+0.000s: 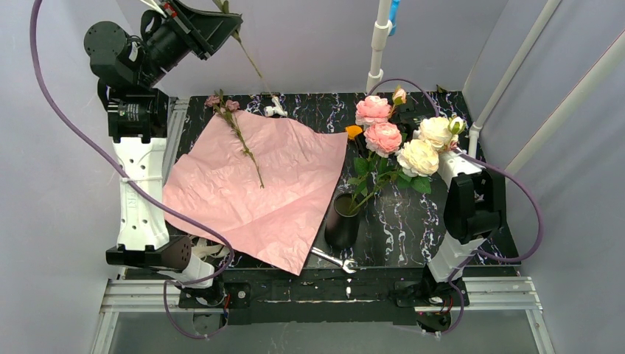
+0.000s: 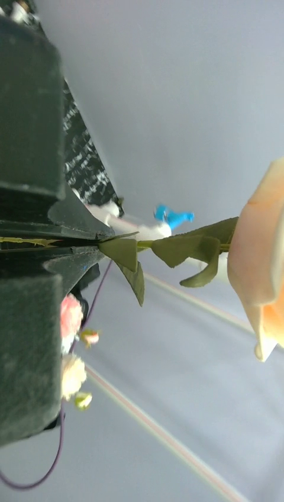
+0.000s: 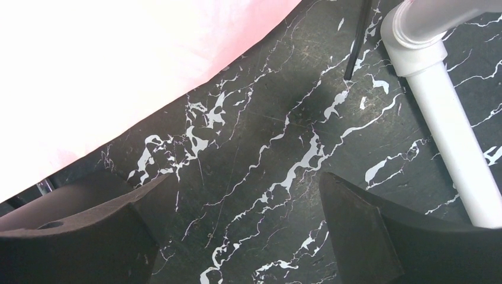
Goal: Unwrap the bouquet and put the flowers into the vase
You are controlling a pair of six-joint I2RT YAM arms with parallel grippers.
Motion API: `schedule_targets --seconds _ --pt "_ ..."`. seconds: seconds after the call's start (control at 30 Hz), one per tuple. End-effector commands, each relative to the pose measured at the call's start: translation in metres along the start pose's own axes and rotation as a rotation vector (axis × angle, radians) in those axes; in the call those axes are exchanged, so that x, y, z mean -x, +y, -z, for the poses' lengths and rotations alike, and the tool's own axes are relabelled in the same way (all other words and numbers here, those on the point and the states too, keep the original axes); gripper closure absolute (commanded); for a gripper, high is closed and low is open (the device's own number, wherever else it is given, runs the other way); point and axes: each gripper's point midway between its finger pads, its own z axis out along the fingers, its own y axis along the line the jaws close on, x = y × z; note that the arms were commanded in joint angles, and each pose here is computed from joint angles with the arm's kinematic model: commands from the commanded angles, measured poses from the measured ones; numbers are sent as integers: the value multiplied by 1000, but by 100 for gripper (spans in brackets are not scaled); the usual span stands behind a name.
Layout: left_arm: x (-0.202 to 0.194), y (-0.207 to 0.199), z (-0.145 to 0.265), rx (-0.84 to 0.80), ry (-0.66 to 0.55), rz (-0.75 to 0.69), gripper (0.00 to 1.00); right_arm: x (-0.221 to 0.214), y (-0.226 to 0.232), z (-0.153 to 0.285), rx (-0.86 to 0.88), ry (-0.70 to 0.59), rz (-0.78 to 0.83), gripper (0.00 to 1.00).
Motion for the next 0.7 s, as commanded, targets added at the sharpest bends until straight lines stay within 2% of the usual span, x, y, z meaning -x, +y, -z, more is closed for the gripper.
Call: schedule_targets --seconds 0.0,0.23,0.47,0.67 --pt "0 -56 -5 -139 -4 -11 100 16 6 20 -12 -75 23 2" --pt "-22 -108 -14 -272 8 -77 100 15 9 25 -16 -90 21 2" --pt "-49 -133 -18 -351 38 -113 100 12 10 30 -29 -97 26 2" --pt "-64 -149 -35 -397 32 -87 100 11 11 32 -36 -104 32 2"
